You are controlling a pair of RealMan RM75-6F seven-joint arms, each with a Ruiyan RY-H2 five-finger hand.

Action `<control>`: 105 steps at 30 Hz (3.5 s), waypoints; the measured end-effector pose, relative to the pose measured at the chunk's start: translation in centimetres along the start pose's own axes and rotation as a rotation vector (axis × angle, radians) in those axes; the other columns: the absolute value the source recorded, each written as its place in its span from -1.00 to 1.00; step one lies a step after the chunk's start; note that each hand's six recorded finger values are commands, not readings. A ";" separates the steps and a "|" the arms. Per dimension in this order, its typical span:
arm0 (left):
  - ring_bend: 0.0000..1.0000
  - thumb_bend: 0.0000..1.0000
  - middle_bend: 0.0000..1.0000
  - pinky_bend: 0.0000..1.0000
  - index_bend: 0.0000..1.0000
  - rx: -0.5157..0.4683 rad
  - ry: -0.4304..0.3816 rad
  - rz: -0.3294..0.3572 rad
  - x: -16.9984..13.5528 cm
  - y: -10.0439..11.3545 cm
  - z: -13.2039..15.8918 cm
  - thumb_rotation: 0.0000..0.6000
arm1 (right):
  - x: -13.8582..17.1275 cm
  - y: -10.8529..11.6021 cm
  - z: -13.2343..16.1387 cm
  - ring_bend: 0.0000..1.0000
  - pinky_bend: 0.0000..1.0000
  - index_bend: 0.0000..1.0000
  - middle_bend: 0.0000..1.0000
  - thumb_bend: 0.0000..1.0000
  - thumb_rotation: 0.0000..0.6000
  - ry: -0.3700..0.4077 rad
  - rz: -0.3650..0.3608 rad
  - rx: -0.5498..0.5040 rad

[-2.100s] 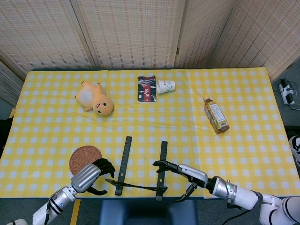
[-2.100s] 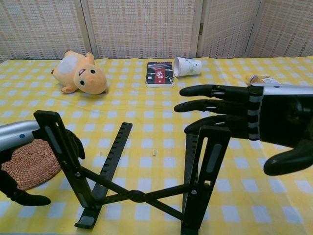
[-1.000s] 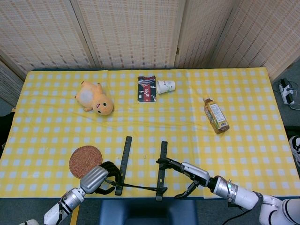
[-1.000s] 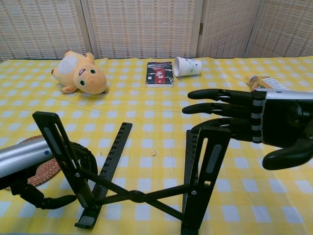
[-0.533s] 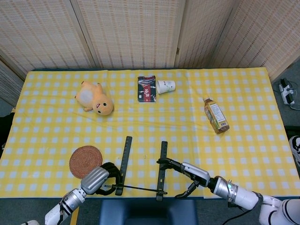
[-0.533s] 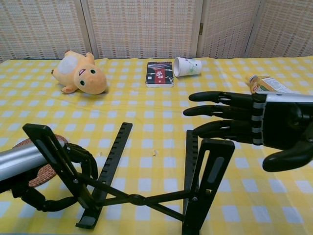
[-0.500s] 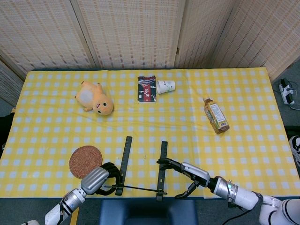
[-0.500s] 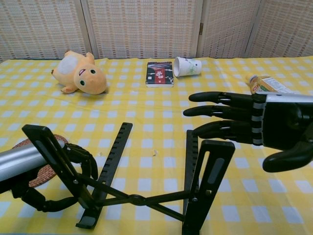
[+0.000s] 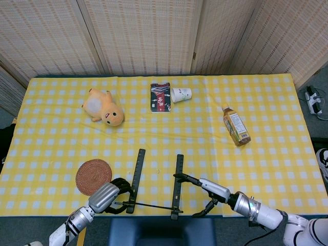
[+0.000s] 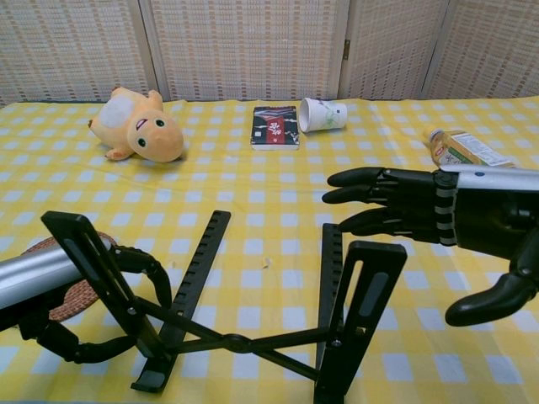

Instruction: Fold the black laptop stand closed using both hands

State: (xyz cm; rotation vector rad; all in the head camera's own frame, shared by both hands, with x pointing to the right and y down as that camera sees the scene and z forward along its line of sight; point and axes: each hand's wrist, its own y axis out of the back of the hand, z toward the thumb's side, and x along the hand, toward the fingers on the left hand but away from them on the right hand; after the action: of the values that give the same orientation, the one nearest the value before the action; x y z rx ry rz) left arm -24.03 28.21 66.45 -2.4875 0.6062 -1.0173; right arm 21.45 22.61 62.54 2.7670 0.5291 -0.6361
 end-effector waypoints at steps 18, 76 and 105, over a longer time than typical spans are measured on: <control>-0.73 -0.22 -0.42 -0.71 -0.45 -0.006 -0.013 0.057 -1.9 2.8 0.4 1.00 | -2.6 -3.0 0.3 -0.87 -1.00 -1.00 -0.98 -0.70 1.00 -0.043 0.015 0.254; -1.00 -0.53 -0.94 -0.98 -0.88 0.562 0.111 0.074 12.9 7.1 -4.6 1.00 | -1.2 1.2 -1.1 -1.00 -1.00 -1.00 -1.00 -0.70 1.00 -0.102 -0.377 0.999; -1.00 -0.53 -0.95 -1.00 -0.91 0.498 0.126 0.044 13.7 5.2 -4.6 1.00 | -6.9 -1.5 -3.6 0.17 -0.39 0.02 0.24 -0.70 1.00 0.058 -0.394 1.279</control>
State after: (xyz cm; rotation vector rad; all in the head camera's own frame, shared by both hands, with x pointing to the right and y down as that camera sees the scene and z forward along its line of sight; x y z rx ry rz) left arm -19.82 15.84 74.59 -1.9804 0.3822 -1.1511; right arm 16.45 23.10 68.64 3.8766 0.9292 -1.3530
